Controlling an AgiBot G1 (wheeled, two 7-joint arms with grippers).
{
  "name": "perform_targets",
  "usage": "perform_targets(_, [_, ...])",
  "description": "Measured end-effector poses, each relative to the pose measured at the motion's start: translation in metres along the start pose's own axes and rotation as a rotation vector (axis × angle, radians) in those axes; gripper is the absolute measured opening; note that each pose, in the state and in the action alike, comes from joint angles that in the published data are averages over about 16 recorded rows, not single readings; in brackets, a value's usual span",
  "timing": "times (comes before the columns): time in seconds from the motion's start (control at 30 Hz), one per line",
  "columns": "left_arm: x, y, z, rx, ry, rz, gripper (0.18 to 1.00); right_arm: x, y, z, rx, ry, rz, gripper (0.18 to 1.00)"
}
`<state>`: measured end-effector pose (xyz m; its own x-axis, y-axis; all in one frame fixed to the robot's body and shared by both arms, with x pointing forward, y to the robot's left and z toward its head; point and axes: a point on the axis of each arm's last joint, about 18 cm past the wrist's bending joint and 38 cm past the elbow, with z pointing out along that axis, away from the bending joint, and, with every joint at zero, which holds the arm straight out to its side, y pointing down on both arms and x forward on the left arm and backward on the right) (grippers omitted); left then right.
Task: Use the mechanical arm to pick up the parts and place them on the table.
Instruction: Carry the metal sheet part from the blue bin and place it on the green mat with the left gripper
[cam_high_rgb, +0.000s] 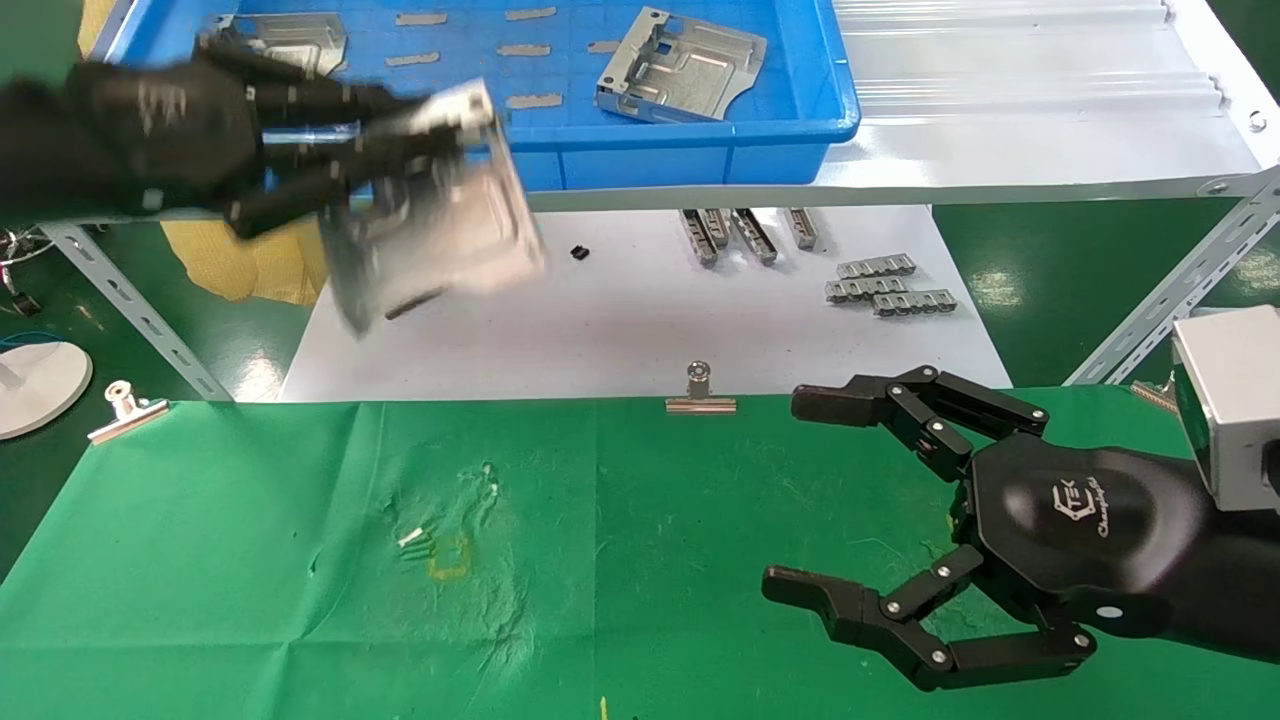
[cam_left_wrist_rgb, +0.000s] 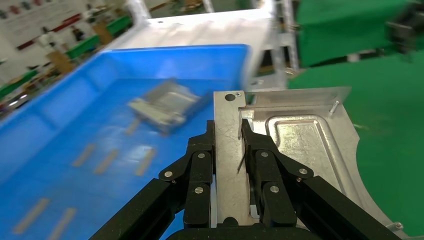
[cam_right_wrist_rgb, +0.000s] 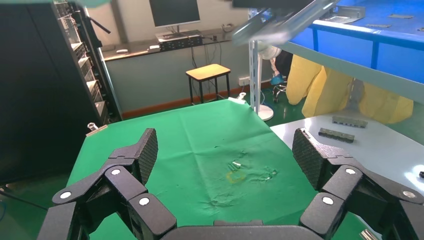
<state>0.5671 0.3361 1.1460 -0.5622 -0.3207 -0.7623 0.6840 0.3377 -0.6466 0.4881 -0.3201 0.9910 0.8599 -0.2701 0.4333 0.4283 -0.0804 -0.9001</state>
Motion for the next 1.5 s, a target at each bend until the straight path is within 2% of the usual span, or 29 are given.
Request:
perform_targets(0.17, [0.032,0.021,-0.006,-0.046,0.075,-0.003,0.274,0.0,0.0,0.0,0.0,0.0,0.0,1.0])
perform_targets(0.33, [0.056,0.054,-0.003,-0.137,0.14,-0.012,0.274,0.0,0.0,0.0,0.0,0.0,0.0,1.0])
perform_targets(0.6, [0.069,0.118,0.015,-0.337,0.219,0.061,0.274,0.0,0.0,0.0,0.0,0.0,0.0,1.0])
perform_targets(0.8, [0.073,0.148,0.031,-0.423,0.26,0.128,0.274,0.0,0.0,0.0,0.0,0.0,0.0,1.0])
perform_targets(0.97, [0.075,0.161,0.04,-0.441,0.267,0.142,0.274,0.0,0.0,0.0,0.0,0.0,0.0,1.0])
perform_targets(1.5, [0.091,0.178,0.046,-0.429,0.292,0.08,0.274,0.0,0.0,0.0,0.0,0.0,0.0,1.0])
